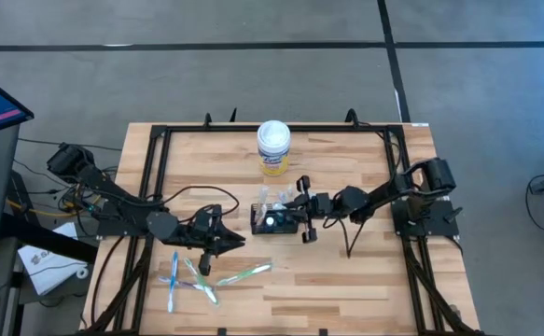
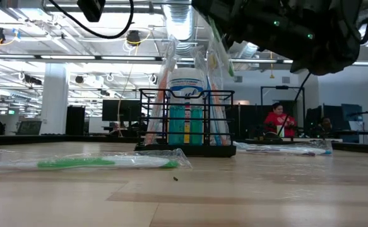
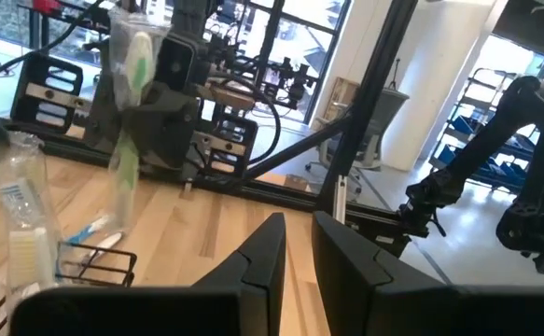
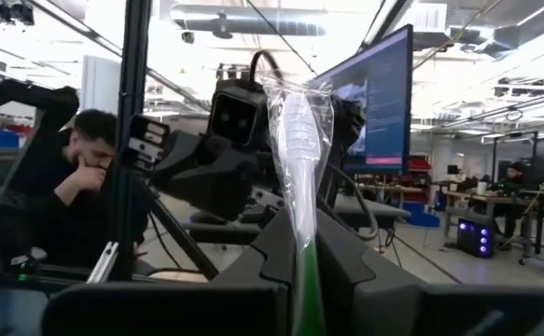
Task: Pick & Place toothbrushing station
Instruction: Put the right green toothbrush into the mesh organizer
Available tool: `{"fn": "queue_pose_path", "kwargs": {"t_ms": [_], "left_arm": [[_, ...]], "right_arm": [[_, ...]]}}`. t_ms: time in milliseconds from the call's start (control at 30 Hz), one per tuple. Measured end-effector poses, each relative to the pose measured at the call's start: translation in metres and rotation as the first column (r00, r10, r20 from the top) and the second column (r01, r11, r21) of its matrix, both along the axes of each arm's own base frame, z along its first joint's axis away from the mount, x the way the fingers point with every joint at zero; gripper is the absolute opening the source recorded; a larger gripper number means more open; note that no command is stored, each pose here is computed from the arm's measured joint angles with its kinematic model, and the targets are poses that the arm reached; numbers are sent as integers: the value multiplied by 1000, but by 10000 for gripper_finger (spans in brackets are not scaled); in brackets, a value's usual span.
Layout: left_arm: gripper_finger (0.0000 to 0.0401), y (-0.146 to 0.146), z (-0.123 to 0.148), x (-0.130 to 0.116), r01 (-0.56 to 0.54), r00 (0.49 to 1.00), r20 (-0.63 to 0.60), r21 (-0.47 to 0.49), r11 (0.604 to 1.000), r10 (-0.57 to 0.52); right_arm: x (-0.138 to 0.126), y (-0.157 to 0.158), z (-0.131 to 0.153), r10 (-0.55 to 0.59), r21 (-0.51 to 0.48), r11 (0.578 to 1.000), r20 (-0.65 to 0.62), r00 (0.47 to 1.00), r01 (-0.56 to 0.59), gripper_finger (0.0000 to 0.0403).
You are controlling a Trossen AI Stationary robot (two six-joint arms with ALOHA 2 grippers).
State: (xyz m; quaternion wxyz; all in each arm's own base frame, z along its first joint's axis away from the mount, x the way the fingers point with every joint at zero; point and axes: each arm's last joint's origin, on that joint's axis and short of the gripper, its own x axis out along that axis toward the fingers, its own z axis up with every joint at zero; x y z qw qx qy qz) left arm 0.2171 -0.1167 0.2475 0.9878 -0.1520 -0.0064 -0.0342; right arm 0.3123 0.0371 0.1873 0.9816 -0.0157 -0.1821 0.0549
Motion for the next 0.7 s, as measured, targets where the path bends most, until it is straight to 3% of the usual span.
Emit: {"fn": "queue_pose_path", "kwargs": {"t_ms": [700], "left_arm": [[50,0,1,0,2,1000,6,-3,1000,-2]], "right_arm": [[20,-14,-19,33,39,999,-55,998,-31,13]]}}
